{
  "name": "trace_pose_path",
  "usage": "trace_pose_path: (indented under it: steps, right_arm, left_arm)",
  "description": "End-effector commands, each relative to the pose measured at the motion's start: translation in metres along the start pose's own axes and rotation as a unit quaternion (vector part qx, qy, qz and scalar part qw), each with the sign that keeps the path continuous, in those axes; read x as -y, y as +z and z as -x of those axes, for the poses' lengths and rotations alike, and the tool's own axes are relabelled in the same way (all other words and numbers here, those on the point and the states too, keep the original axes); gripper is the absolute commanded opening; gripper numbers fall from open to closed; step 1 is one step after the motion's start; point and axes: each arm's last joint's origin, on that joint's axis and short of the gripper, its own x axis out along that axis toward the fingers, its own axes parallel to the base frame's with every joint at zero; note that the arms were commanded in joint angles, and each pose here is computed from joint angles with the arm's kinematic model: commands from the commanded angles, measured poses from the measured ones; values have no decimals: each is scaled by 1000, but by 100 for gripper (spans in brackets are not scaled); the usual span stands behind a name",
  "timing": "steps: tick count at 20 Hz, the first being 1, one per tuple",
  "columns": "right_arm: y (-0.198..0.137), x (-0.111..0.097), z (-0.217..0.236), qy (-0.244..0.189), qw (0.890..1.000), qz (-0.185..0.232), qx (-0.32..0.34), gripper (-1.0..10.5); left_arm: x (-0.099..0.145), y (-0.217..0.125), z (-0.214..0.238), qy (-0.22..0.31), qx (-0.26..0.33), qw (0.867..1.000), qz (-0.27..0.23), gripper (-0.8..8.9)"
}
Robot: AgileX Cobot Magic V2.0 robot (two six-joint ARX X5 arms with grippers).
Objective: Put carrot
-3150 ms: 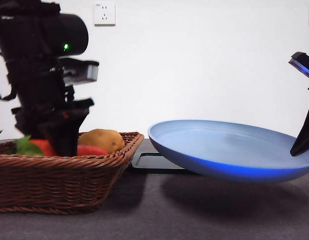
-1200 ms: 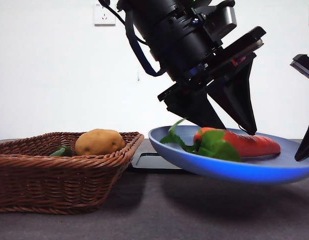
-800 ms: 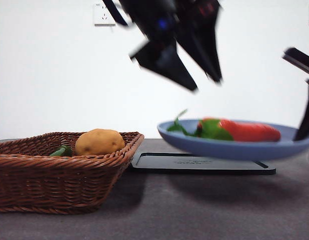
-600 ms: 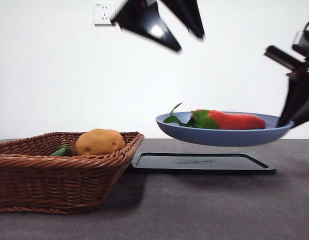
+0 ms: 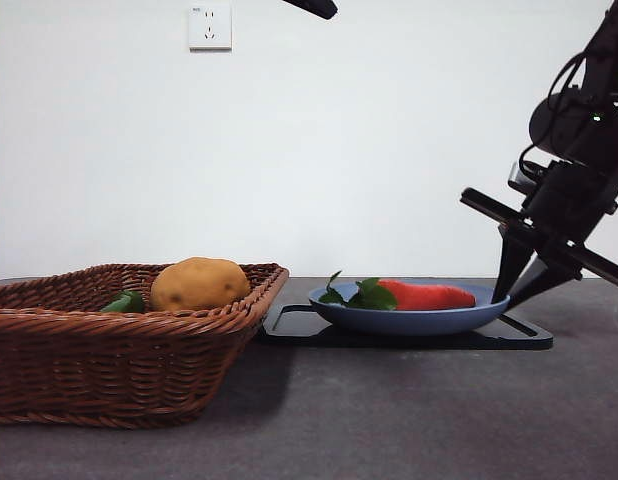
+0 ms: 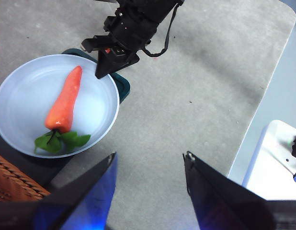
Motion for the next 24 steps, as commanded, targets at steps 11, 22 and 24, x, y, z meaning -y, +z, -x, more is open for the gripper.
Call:
trace_pose_path:
  steps: [11, 22, 24]
  right_arm:
    - [7, 3, 11, 3, 1000, 25, 10, 180]
    - [-46, -59, 136, 11, 989, 148, 26, 22]
    - [-66, -76, 156, -9, 982, 182, 39, 21]
  left_arm:
    - [0, 12, -1, 42, 45, 998, -24, 245]
    - [-24, 33, 9, 233, 152, 960, -20, 7]
    - [-34, 27, 10, 246, 122, 961, -11, 7]
